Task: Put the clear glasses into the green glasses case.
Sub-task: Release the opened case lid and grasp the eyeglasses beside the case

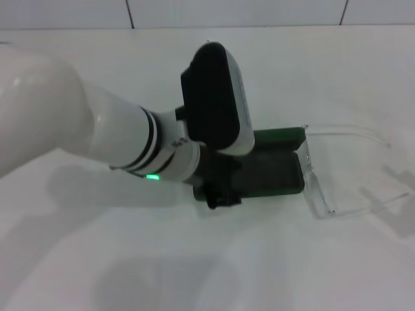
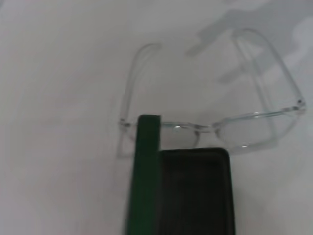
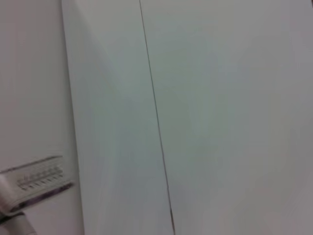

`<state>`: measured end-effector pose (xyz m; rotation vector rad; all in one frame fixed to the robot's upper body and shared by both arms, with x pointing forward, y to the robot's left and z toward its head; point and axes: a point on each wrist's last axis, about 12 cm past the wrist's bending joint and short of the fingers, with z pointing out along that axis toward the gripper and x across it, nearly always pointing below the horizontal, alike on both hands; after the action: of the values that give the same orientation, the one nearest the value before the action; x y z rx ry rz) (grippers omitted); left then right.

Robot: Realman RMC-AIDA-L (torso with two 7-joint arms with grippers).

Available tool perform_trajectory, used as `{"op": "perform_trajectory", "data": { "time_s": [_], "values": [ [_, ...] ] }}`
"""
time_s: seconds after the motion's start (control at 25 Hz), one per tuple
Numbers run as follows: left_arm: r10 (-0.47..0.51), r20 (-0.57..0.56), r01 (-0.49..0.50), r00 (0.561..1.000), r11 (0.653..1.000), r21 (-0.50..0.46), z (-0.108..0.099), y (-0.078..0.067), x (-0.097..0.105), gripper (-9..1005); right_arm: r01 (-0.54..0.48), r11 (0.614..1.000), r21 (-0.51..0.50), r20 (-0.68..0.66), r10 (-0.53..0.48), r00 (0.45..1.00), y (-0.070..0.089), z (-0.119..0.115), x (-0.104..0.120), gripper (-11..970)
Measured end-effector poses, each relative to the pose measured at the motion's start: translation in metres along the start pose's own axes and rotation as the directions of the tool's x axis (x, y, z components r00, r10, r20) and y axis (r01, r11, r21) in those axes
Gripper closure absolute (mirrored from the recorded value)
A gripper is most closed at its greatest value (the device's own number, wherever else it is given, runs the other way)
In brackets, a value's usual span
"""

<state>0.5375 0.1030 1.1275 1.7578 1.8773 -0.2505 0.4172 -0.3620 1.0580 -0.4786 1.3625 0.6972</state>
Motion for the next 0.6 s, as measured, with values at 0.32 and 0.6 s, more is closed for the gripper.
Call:
{"op": "perform_trajectory", "data": {
  "time_s": [0.32, 0.6],
  "values": [
    [0.016, 0.102, -0.016, 0.995, 1.0, -0.004, -0.032, -0.016, -0.02, 525, 0.028, 1.0, 0.012, -0.091, -0.027, 0.995, -0.015, 0.013, 0.005, 323],
    [-0.041, 0.319, 0.02, 0.947, 0.998, 0.067, -0.082, -0.019, -0.04, 525, -0.01, 0.987, -0.161, 0.004, 0.01, 1.0, -0.007, 0.026, -0.014, 324]
  ]
}}
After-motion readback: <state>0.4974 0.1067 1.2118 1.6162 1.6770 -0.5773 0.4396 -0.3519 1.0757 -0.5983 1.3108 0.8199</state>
